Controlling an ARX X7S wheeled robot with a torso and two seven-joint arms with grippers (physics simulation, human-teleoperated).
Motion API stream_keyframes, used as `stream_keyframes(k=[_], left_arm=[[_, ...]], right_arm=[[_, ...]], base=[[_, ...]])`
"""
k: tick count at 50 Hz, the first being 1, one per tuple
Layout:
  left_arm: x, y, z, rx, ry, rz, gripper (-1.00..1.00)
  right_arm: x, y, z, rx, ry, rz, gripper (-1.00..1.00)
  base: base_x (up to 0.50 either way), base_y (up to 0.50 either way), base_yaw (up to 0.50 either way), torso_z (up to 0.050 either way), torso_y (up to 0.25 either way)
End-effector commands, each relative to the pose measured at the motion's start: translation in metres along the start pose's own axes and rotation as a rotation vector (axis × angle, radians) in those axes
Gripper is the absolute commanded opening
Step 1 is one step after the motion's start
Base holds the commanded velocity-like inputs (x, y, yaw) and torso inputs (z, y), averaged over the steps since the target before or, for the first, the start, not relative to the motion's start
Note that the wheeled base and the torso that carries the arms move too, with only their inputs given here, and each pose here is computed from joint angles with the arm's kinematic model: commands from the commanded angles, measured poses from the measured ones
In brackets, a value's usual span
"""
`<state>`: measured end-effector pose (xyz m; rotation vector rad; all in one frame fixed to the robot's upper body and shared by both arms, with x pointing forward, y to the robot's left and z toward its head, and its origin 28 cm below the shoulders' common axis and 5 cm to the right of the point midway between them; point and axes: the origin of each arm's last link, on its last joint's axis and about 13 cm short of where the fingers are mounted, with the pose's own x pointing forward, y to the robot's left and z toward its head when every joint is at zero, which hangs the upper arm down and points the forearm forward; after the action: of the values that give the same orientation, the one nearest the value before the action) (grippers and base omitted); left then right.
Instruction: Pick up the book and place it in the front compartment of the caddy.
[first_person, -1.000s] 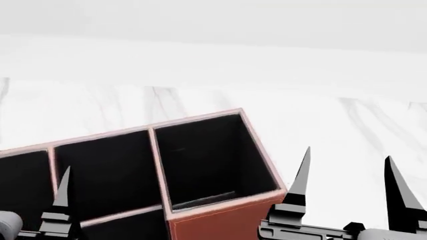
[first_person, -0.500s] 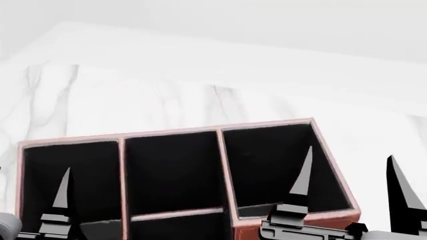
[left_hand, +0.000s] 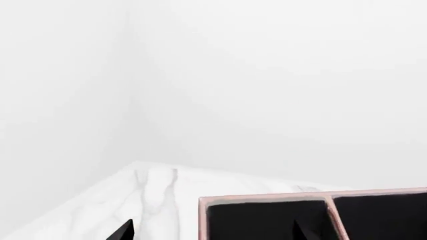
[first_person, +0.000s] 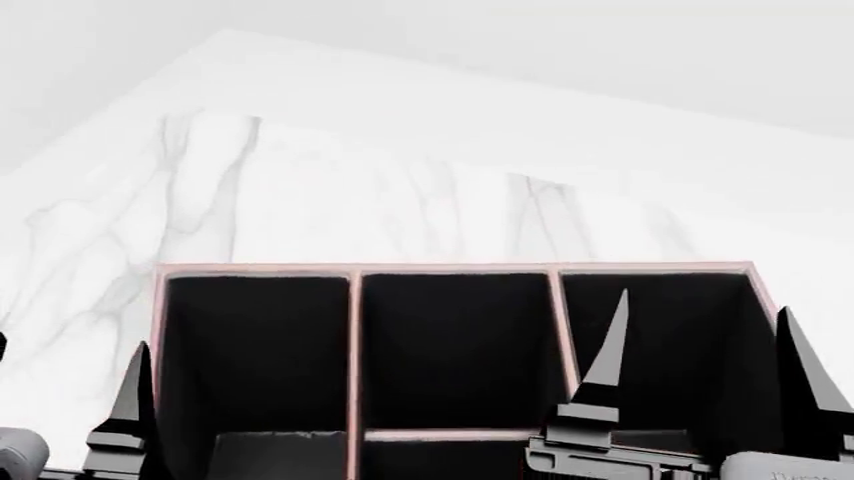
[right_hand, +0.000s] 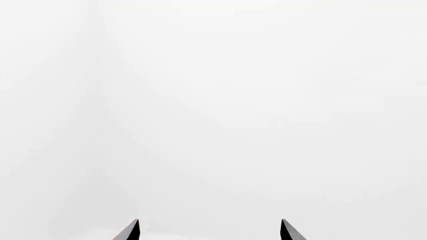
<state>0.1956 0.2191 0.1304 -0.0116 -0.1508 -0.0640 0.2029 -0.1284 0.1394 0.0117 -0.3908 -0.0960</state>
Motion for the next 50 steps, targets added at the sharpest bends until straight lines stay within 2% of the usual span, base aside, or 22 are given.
stream_keyframes(k=[1,3,6,7,13,15,17,19,21,24,27,28,30,34,38,40,42,44,50], left_arm=[[0.003,0.002,-0.009,0.058,0.022,0.014,1.00],[0.003,0.003,-0.010,0.026,0.045,-0.022,1.00],[0.006,0.007,-0.004,0.034,0.053,-0.091,1.00],[0.007,0.009,0.003,0.001,0.061,-0.155,1.00],[0.008,0.010,0.012,0.033,0.106,-0.300,1.00],[0.003,0.008,0.016,0.046,0.117,-0.402,1.00],[-0.003,0.006,0.022,0.008,0.178,-0.520,1.00],[-0.005,0.005,0.026,-0.010,0.214,-0.567,1.00],[-0.009,0.005,0.030,-0.045,0.274,-0.676,1.00],[-0.020,0.001,0.036,0.033,0.234,-0.741,1.00],[-0.027,0.000,0.038,0.053,0.241,-0.783,1.00],[-0.028,-0.001,0.040,0.032,0.282,-0.819,1.00],[-0.029,-0.002,0.044,-0.018,0.291,-0.862,1.00],[-0.031,-0.004,0.047,-0.012,0.337,-0.905,1.00],[-0.033,-0.007,0.049,0.002,0.355,-0.916,1.00],[-0.033,-0.007,0.052,-0.036,0.384,-0.950,1.00],[-0.033,-0.008,0.053,-0.039,0.406,-0.957,1.00],[-0.033,-0.009,0.053,-0.039,0.501,-0.968,1.00],[-0.033,-0.010,0.059,-0.075,0.529,-0.995,1.00]], right_arm=[[0.011,-0.016,-0.002,-0.039,0.017,-0.022,1.00],[0.012,-0.018,-0.001,-0.046,0.011,-0.032,1.00],[0.015,-0.024,0.001,-0.064,0.002,-0.069,1.00],[0.017,-0.027,0.001,-0.069,0.001,-0.086,1.00],[0.025,-0.037,-0.001,-0.093,0.006,-0.150,1.00],[0.026,-0.041,0.000,-0.104,0.003,-0.174,1.00],[0.027,-0.043,0.000,-0.108,0.002,-0.189,1.00],[0.028,-0.044,-0.001,-0.112,0.001,-0.196,1.00],[0.029,-0.045,-0.003,-0.133,-0.002,-0.219,1.00],[0.030,-0.046,-0.005,-0.154,-0.003,-0.232,1.00],[0.030,-0.046,-0.006,-0.156,-0.001,-0.236,1.00],[0.030,-0.047,-0.007,-0.160,-0.001,-0.238,1.00],[0.030,-0.047,-0.007,-0.165,-0.004,-0.239,1.00],[0.029,-0.047,-0.006,-0.171,-0.009,-0.240,1.00],[0.029,-0.046,-0.006,-0.175,-0.014,-0.239,1.00],[0.028,-0.046,-0.006,-0.177,-0.016,-0.238,1.00],[0.028,-0.046,-0.006,-0.179,-0.017,-0.236,1.00],[0.028,-0.046,-0.005,-0.180,-0.021,-0.237,1.00],[0.028,-0.046,-0.005,-0.181,-0.026,-0.237,1.00]], base=[[0.00,0.00,0.00,0.000,0.000],[0.00,0.00,0.00,0.000,0.000],[0.00,0.00,0.00,0.000,0.000],[0.00,0.00,0.00,0.000,0.000],[0.00,0.00,0.00,0.000,0.000],[0.00,0.00,0.00,0.000,0.000],[0.00,0.00,0.00,0.000,0.000],[0.00,0.00,0.00,0.000,0.000],[0.00,0.00,0.00,0.000,0.000],[0.00,0.00,0.00,0.000,0.000],[0.00,0.00,0.00,0.000,0.000],[0.00,0.00,0.00,0.000,0.000],[0.00,0.00,0.00,0.000,0.000],[0.00,0.00,0.00,0.000,0.000],[0.00,0.00,0.00,0.000,0.000],[0.00,0.00,0.00,0.000,0.000],[0.00,0.00,0.00,0.000,0.000],[0.00,0.00,0.00,0.000,0.000],[0.00,0.00,0.00,0.000,0.000]])
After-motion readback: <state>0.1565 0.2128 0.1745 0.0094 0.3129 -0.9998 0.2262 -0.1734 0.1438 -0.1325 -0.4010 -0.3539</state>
